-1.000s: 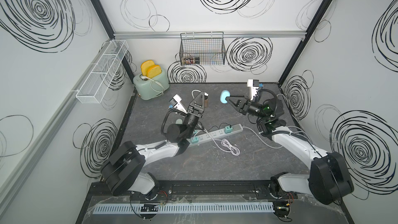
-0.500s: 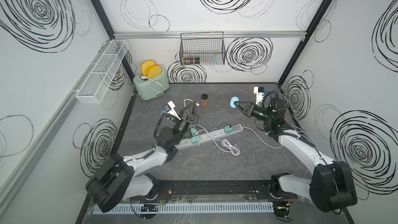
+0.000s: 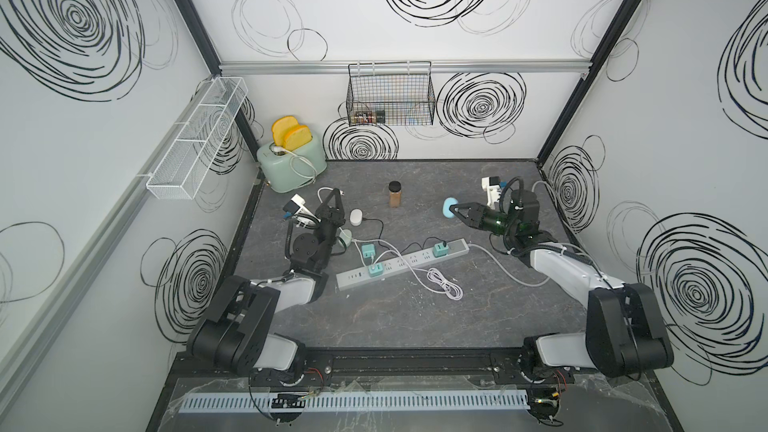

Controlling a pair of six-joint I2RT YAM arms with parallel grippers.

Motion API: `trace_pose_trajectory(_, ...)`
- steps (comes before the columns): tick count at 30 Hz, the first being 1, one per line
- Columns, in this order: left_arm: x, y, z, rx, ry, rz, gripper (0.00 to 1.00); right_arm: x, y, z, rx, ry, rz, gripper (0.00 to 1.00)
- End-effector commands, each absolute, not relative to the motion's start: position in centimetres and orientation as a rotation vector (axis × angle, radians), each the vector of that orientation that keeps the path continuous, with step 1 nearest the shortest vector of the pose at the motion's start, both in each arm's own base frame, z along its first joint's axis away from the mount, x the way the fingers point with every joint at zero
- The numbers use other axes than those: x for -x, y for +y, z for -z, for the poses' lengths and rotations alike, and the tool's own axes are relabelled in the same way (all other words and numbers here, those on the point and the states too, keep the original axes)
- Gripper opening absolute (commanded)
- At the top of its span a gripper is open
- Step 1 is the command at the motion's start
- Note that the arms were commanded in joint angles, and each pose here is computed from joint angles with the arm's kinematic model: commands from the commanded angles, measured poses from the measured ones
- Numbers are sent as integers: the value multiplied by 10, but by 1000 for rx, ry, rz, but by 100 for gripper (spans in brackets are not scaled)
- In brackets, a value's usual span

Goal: Charge the bluetooth headset
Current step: Place the charging cable at the center of the board.

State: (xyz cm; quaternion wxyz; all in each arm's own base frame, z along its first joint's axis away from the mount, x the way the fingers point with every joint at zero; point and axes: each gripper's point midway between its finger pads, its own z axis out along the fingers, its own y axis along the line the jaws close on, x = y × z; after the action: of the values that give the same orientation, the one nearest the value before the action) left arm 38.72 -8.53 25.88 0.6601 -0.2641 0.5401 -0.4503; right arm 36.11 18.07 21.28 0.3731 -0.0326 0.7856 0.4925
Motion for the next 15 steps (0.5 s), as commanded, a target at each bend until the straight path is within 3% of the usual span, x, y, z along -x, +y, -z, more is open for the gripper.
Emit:
trace_pose_trajectory(1,-397,-64,-246,707,1144,1080,0,-359,181,-223,130,1992,-1260,24)
trace_pose_trajectory(6,-414,-69,-199,836,1122,1237,0,-359,180,-222,127,2001,-1248,24)
trace_pose_trajectory(13,-428,-76,-146,1002,1231,1203,0,-362,176,-220,108,2018,-1247,25)
trace_pose_trajectory(15,-431,-73,-128,1069,1272,1182,10,-363,173,-220,99,2019,-1249,25)
